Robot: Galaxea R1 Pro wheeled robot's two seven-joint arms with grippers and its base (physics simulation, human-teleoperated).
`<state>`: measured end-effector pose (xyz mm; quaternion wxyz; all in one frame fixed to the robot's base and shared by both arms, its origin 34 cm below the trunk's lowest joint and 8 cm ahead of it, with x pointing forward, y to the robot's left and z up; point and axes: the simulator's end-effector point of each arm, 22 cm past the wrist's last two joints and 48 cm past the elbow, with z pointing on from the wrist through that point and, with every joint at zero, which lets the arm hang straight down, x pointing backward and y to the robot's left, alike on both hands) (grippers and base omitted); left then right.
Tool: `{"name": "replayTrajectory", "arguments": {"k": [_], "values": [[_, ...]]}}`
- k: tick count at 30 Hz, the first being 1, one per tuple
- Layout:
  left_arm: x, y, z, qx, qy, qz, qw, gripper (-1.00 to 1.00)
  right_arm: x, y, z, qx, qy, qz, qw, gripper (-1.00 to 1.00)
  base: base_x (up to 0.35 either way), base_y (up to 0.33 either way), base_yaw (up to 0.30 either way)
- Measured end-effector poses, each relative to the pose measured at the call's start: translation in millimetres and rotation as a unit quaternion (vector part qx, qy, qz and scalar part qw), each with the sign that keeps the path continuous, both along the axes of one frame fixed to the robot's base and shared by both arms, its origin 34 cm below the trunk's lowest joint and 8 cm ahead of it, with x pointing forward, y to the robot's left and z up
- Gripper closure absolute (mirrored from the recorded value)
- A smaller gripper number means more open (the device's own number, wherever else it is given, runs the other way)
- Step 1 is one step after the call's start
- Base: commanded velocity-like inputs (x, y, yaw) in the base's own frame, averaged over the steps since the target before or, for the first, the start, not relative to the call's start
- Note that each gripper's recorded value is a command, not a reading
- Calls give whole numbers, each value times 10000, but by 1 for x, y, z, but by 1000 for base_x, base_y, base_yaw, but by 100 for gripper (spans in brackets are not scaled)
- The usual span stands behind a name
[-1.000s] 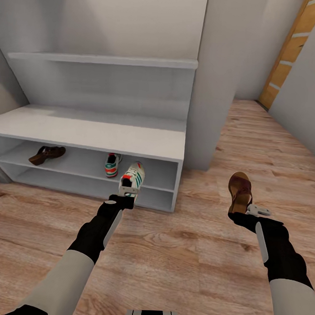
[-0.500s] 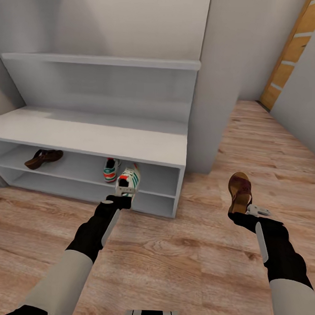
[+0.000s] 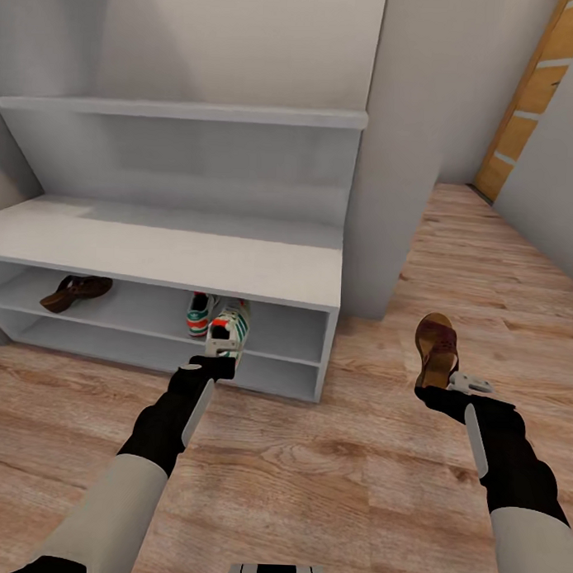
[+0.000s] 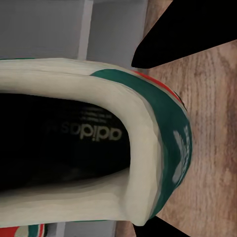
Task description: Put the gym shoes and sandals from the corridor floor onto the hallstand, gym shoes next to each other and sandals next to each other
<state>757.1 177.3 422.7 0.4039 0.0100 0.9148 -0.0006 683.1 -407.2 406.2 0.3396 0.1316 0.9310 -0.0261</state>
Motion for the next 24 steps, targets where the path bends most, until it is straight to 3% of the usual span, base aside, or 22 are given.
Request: {"name": "replayTrajectory", "arguments": {"k": [11, 24], "values": [[-7, 0, -10, -20, 10, 12, 10000, 100, 0, 0, 0, 0, 2, -3, 10000, 100, 115, 0, 0], [-16, 0, -21, -42, -65, 37, 10000, 100, 0, 0, 0, 2, 2, 0, 10000, 100, 10, 0, 0]]}}
